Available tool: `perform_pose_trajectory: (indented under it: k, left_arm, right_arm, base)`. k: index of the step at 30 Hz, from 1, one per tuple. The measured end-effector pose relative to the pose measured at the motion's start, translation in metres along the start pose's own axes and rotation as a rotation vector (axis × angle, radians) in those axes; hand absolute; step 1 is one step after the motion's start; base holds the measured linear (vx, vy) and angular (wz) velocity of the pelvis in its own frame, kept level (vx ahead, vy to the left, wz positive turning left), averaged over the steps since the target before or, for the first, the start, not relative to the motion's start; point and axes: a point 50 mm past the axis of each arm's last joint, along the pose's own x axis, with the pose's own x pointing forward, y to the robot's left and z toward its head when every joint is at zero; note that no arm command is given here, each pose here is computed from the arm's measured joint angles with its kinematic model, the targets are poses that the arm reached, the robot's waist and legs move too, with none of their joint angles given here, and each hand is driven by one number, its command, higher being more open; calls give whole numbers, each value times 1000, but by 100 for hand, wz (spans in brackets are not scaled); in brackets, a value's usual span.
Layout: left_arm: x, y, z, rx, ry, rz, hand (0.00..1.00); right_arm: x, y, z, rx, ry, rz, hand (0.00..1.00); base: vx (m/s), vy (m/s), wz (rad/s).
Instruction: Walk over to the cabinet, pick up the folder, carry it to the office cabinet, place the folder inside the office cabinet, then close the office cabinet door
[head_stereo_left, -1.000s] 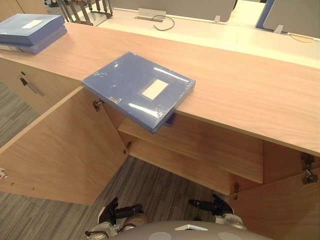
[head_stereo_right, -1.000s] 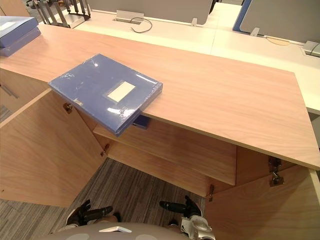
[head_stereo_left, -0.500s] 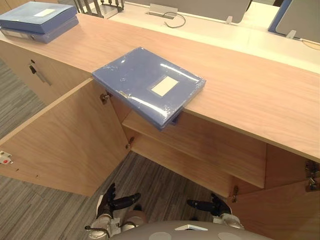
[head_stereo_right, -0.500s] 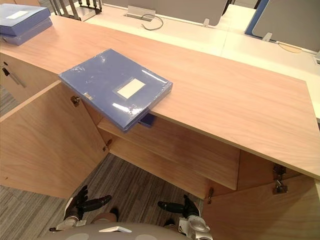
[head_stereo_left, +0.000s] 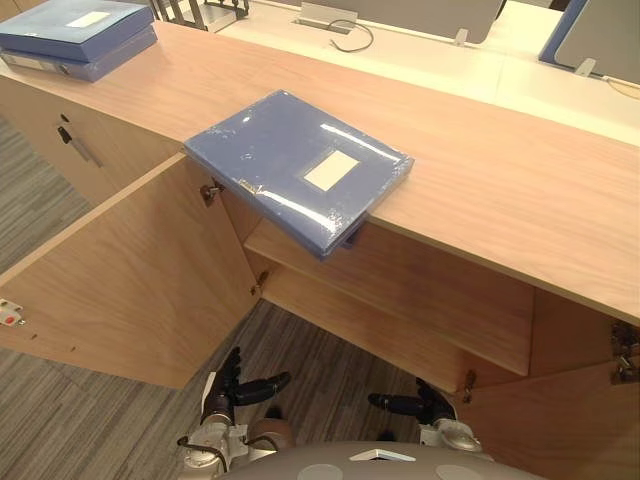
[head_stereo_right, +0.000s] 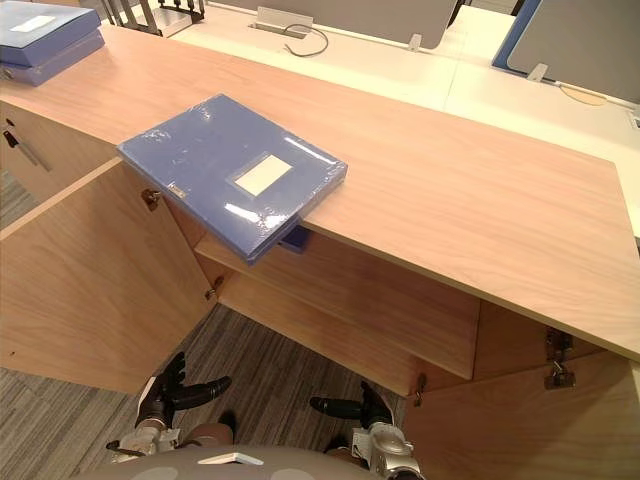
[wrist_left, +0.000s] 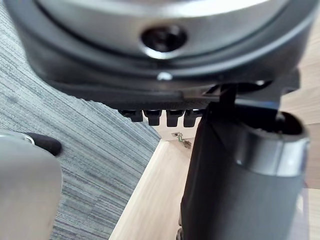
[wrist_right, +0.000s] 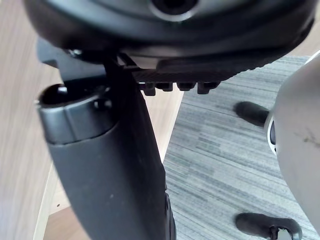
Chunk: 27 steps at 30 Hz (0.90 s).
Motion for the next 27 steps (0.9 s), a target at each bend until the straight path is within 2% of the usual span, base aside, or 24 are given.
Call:
perform_pose_trajectory:
  k: [13, 27]
  left_arm:
    - [9, -13, -1, 92, 43, -137, 100]
    - [14, -16, -4, 103, 88, -143, 100]
  right_arm:
    - [1, -3, 4, -7, -5, -1, 100]
    - [1, -7, 3, -7, 2, -5, 100]
  base:
    - [-18, -10, -7]
    - [-1, -3, 0]
